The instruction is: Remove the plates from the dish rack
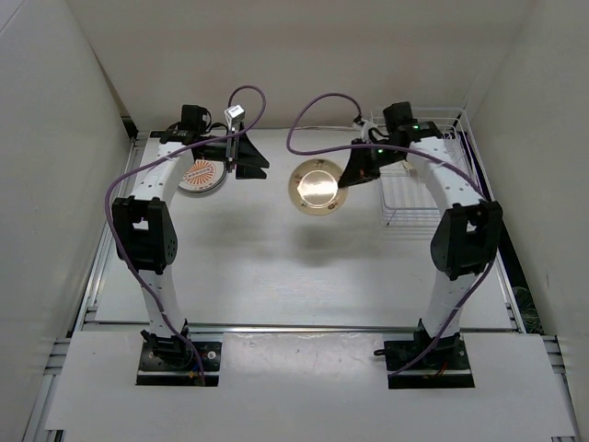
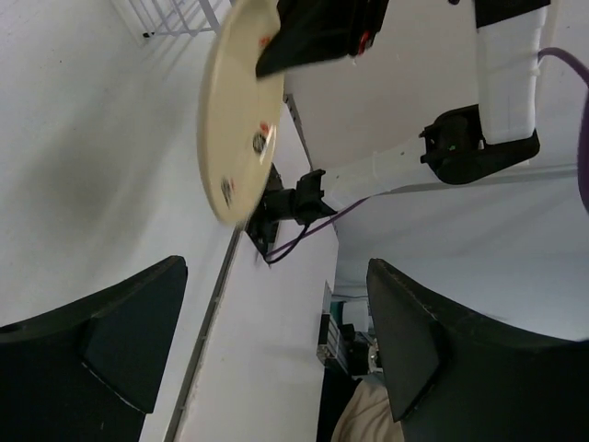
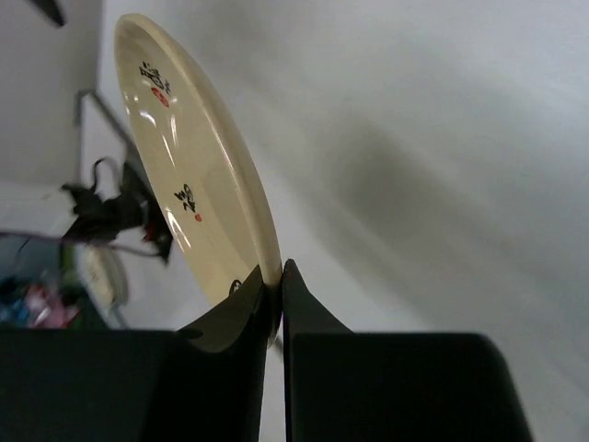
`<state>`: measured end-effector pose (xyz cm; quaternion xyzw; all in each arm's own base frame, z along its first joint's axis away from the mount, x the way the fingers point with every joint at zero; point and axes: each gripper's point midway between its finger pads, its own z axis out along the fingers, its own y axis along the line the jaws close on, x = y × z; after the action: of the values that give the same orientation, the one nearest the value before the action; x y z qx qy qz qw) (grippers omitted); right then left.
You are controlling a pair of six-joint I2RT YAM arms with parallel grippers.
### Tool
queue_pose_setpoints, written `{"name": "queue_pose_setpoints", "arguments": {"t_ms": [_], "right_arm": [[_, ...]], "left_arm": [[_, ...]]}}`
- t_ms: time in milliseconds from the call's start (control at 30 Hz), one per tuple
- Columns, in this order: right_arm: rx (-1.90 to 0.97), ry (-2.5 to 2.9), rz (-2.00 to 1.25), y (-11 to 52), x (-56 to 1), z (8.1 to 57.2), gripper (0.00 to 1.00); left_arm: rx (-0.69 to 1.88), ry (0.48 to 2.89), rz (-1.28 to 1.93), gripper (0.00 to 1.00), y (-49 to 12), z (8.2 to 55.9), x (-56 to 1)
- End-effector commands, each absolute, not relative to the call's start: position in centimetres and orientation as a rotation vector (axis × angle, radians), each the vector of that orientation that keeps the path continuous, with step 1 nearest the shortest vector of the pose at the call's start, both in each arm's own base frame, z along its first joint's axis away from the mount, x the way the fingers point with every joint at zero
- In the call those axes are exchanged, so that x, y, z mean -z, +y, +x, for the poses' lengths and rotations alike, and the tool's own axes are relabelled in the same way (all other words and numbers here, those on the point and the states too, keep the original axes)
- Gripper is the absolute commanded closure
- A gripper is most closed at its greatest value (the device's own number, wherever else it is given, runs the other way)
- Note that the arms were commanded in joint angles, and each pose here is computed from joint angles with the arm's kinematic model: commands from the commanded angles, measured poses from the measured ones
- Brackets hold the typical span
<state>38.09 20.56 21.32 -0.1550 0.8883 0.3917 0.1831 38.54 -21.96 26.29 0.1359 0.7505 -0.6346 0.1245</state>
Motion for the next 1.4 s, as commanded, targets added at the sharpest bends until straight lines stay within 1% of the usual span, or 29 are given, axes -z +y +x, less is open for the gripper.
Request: {"name": "queue_pose_setpoints", "arguments": {"t_ms": [0, 33, 67, 233, 367, 433, 500, 600, 800, 833, 867, 900, 967, 1000, 1033, 1067, 1100, 1133, 1167, 1200, 1267, 1300, 1367], "right_arm": [[-1.515, 2.366, -0.595, 25.3, -24.8, 34.5, 1.0], [-1.541, 2.343, -0.636, 26.2, -25.4, 34.2, 1.0], [-1.568, 2.345, -0.646, 26.7, -25.1, 34.1, 1.0], [-1.679, 2.321, -0.689, 28.9, -25.7, 33.5, 1.0], [-1.72, 2.331, -0.678, 29.6, -25.4, 33.7, 1.0], [-1.719, 2.329, -0.679, 29.7, -25.0, 34.0, 1.0], [-1.722, 2.328, -0.667, 29.8, -25.2, 34.3, 1.0], [-1.732, 2.338, -0.669, 30.4, -24.7, 34.5, 1.0], [-1.72, 2.327, -0.681, 31.1, -24.7, 35.2, 1.0], [-1.724, 2.337, -0.675, 31.1, -24.3, 35.4, 1.0], [-1.721, 2.328, -0.681, 31.1, -24.6, 35.4, 1.0], [-1.724, 2.335, -0.671, 31.2, -24.6, 35.4, 1.0], [-1.688, 2.353, -0.671, 31.4, -24.2, 35.5, 1.0], [-1.668, 2.361, -0.666, 31.4, -23.9, 35.6, 0.94], [-1.637, 2.374, -0.657, 31.3, -23.6, 35.9, 0.76], [-1.584, 2.389, -0.653, 31.0, -23.7, 36.0, 0.57], [-1.459, 2.414, -0.646, 30.4, -22.9, 36.7, 0.33], [-1.398, 2.408, -0.65, 30.0, -23.4, 36.8, 0.28], [-1.34, 2.435, -0.626, 29.1, -22.6, 37.1, 0.26], [-1.277, 2.431, -0.617, 28.5, -23.2, 37.0, 0.24], [-1.171, 2.454, -0.568, 26.6, -22.9, 37.6, 0.23], [-1.136, 2.48, -0.541, 25.7, -22.2, 37.5, 0.23], [-1.084, 2.461, -0.536, 24.1, -23.0, 37.2, 0.23]], "left_arm": [[1.897, 2.139, 0.441, 0.11, -22.0, 37.8, -27.3], [1.902, 2.146, 0.434, 0.14, -22.0, 37.7, -27.0], [1.895, 2.161, 0.42, 0.14, -22.0, 37.7, -26.6], [1.872, 2.195, 0.392, 0.23, -21.9, 37.7, -25.3], [1.865, 2.208, 0.38, 0.29, -21.9, 37.7, -24.9], [1.865, 2.203, 0.398, 0.3, -22.2, 37.4, -25.2], [1.85, 2.203, 0.404, 0.35, -22.2, 37.5, -25.1], [1.859, 2.212, 0.407, 0.36, -22.5, 37.2, -24.8], [1.848, 2.214, 0.423, 0.64, -22.9, 37.1, -24.7], [1.844, 2.208, 0.429, 0.81, -22.8, 36.9, -24.7], [1.844, 2.208, 0.429, 0.88, -22.8, 36.9, -24.7], [1.844, 2.208, 0.429, 0.9, -22.8, 36.9, -24.7], [1.844, 2.21, 0.432, 0.9, -22.8, 36.8, -24.4], [1.825, 2.21, 0.434, 0.9, -22.8, 36.9, -24.6], [1.791, 2.228, 0.421, 0.9, -22.7, 37.2, -24.2], [1.765, 2.241, 0.411, 0.9, -22.7, 37.4, -23.9], [1.735, 2.258, 0.392, 0.9, -22.6, 37.5, -23.9], [1.664, 2.309, 0.332, 0.9, -22.4, 38.2, -23.0], [1.625, 2.338, 0.295, 0.9, -22.3, 38.6, -22.6], [1.581, 2.357, 0.26, 0.9, -22.1, 39.2, -22.5], [1.499, 2.406, 0.148, 0.9, -21.8, 40.3, -22.0], [1.499, 2.425, 0.113, 0.9, -21.8, 40.8, -21.2], [1.521, 2.44, 0.049, 0.9, -22.0, 41.5, -21.1]]}}
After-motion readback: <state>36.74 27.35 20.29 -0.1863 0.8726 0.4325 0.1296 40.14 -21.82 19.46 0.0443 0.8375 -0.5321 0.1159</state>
